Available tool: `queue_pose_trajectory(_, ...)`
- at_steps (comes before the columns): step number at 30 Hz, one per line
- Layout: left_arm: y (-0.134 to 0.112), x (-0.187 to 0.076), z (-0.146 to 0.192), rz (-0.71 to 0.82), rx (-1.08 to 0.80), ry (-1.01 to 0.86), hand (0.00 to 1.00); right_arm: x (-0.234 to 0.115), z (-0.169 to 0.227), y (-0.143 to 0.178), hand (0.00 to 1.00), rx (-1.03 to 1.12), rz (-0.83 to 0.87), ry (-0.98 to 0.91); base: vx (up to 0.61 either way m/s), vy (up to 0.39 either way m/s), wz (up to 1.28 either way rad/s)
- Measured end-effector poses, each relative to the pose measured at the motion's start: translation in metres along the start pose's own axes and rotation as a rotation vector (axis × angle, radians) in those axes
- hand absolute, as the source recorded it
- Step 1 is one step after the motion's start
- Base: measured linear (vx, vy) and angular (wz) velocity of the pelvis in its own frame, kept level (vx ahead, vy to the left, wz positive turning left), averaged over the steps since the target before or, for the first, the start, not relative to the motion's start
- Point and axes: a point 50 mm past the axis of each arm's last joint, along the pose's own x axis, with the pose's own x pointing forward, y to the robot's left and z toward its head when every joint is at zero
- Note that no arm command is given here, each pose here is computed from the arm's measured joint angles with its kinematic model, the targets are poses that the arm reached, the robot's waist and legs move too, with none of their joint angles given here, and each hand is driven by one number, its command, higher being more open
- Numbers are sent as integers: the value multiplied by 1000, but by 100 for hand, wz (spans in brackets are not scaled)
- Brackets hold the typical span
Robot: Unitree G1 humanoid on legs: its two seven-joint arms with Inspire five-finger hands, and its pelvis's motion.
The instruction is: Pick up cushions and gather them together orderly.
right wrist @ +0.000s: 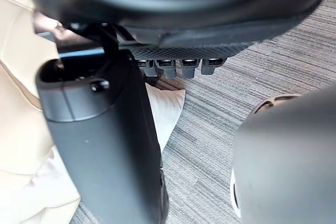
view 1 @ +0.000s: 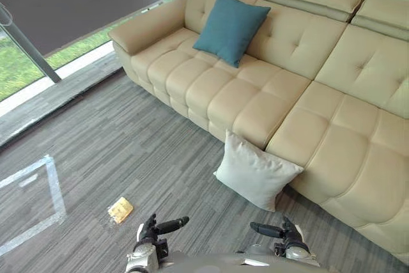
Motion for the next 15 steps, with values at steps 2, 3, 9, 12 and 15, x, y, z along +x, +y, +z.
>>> queue_pose_trajectory(2, -4, 0, 4, -10, -7, -21, 100, 0, -2, 0, 100, 1, -4, 5, 154, 143, -81)
queue_pose_trajectory(3, -4, 0, 5, -11, -7, -24, 100, -1, -2, 1, 100, 2, -2, 5, 145, 192, -79)
queue_pose_trajectory(9, 0, 1, 4, 1, -12, -16, 100, -2, -7, 5, 100, 17, -1, 27, 222, 297, -70)
queue_pose_trajectory(12, 4, 2, 7, 9, -4, -20, 100, -4, -11, 12, 100, 23, 18, 41, 300, 228, -41)
queue_pose_trajectory(15, 7, 1, -3, 17, 0, 22, 100, -4, -11, 12, 100, 20, 23, 42, 331, 153, -90)
